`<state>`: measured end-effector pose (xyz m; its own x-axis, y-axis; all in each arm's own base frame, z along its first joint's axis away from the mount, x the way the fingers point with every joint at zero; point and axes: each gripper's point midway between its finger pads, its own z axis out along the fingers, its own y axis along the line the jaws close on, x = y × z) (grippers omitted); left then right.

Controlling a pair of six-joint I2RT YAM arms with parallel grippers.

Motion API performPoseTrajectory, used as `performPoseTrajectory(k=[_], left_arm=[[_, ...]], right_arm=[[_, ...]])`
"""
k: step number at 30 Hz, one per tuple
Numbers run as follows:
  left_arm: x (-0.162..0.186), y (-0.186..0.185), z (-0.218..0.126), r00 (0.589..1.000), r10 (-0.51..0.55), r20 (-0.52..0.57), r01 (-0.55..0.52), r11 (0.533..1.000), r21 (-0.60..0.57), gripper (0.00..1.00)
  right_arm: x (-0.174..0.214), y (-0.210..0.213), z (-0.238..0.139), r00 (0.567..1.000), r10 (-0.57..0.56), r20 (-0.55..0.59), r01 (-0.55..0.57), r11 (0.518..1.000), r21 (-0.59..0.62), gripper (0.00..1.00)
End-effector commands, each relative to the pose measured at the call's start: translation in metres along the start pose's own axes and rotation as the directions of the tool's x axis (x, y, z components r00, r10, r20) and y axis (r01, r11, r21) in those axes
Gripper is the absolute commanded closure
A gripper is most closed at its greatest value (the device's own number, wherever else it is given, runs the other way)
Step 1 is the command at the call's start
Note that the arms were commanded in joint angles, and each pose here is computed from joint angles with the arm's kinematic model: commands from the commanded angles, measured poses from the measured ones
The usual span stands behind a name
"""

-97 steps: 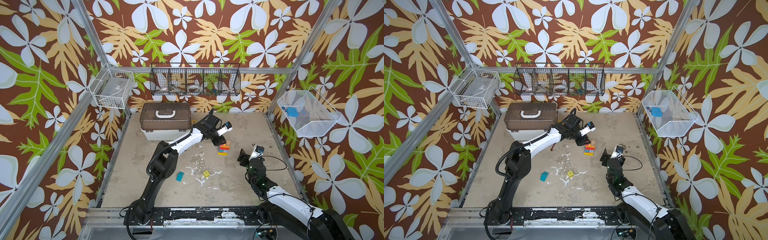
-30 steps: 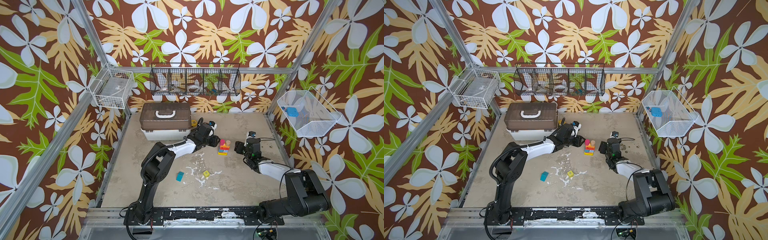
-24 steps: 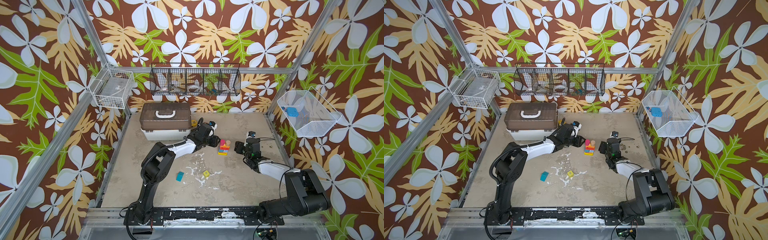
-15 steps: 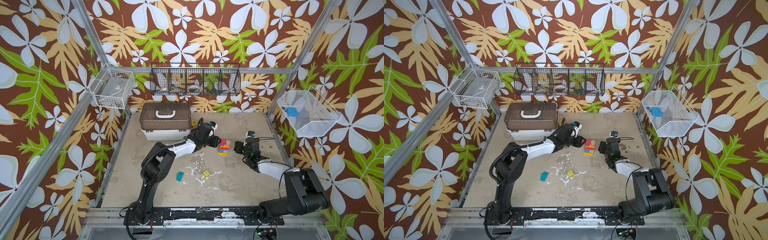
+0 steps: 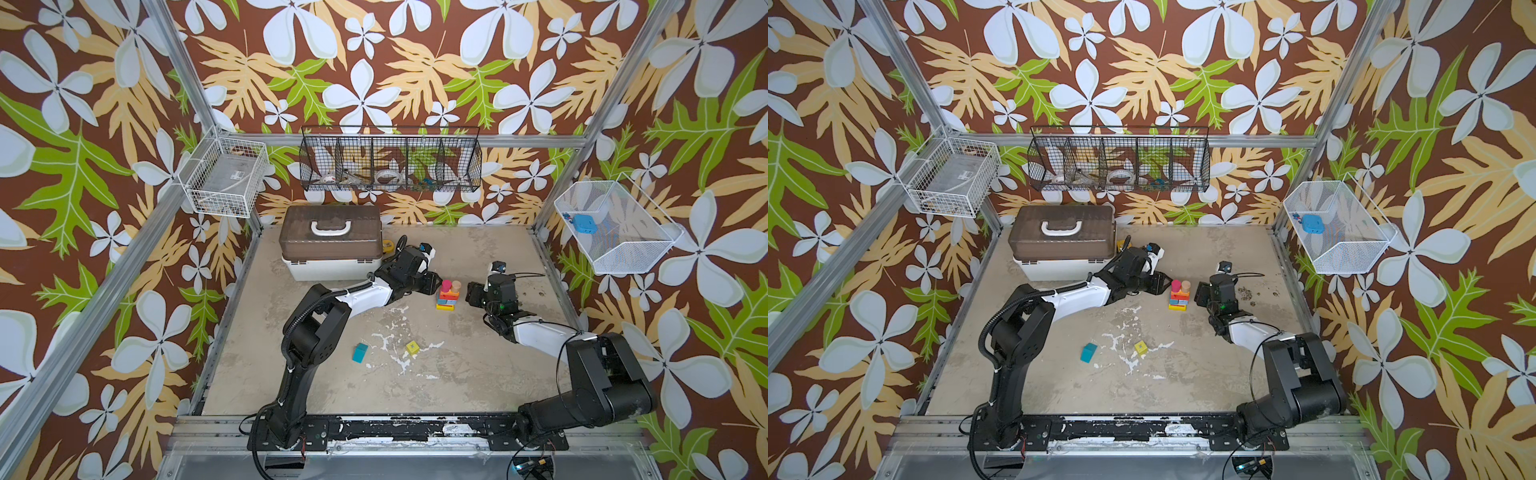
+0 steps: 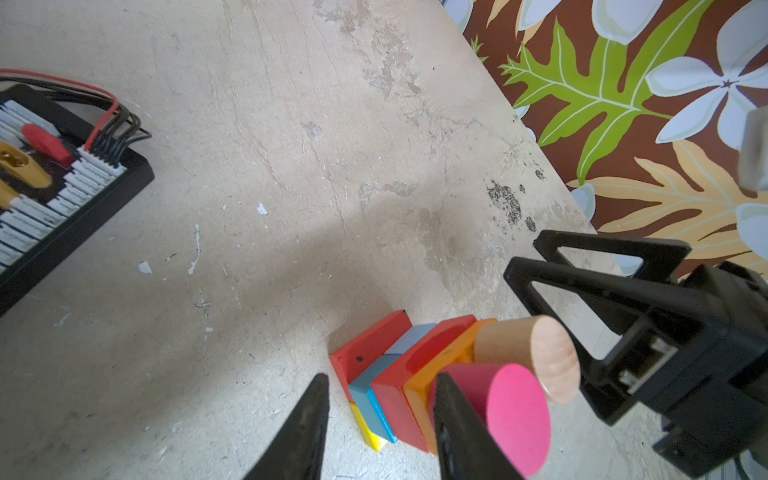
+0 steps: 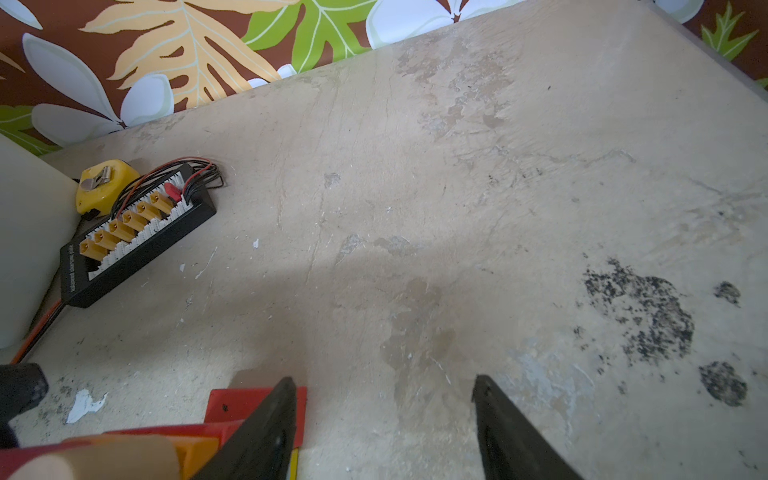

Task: Build the wood block tower

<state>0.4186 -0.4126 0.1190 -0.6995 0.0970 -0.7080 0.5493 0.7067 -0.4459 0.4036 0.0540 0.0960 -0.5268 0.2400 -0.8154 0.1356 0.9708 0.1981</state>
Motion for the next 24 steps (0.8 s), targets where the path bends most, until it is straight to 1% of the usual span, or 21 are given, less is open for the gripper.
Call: performPoseTrajectory(k=[1, 5, 17, 24], left_arm=[[-0.0091, -0.0039, -0.0034, 1.000, 0.005, 0.023, -0.005, 1.000, 0.004, 0.56], [-0.0098, -0.0047, -0.0026, 1.000, 0.003, 0.023, -0.003, 1.000, 0.008, 0.56], [-0.0088, -0.0068, 0.0013, 1.000, -0.005, 0.014, 0.004, 1.000, 0.026, 0.56], [-0.0112, 0.0021, -0.0008, 1.000, 0.003, 0.022, -0.002, 0.999, -0.033, 0.56]], right_arm=[[0.0004, 0.0012, 0.0029, 1.000, -0.026, -0.009, 0.026, 1.000, 0.017, 0.33], [0.0025, 0.0016, 0.0077, 0.999, -0.030, -0.031, 0.031, 0.999, 0.025, 0.35], [0.0044, -0.0005, 0.0108, 0.999, -0.027, -0.046, 0.029, 0.999, 0.042, 0.36], [0.0058, -0.0003, 0.0125, 0.998, -0.029, -0.057, 0.032, 0.999, 0.043, 0.37]])
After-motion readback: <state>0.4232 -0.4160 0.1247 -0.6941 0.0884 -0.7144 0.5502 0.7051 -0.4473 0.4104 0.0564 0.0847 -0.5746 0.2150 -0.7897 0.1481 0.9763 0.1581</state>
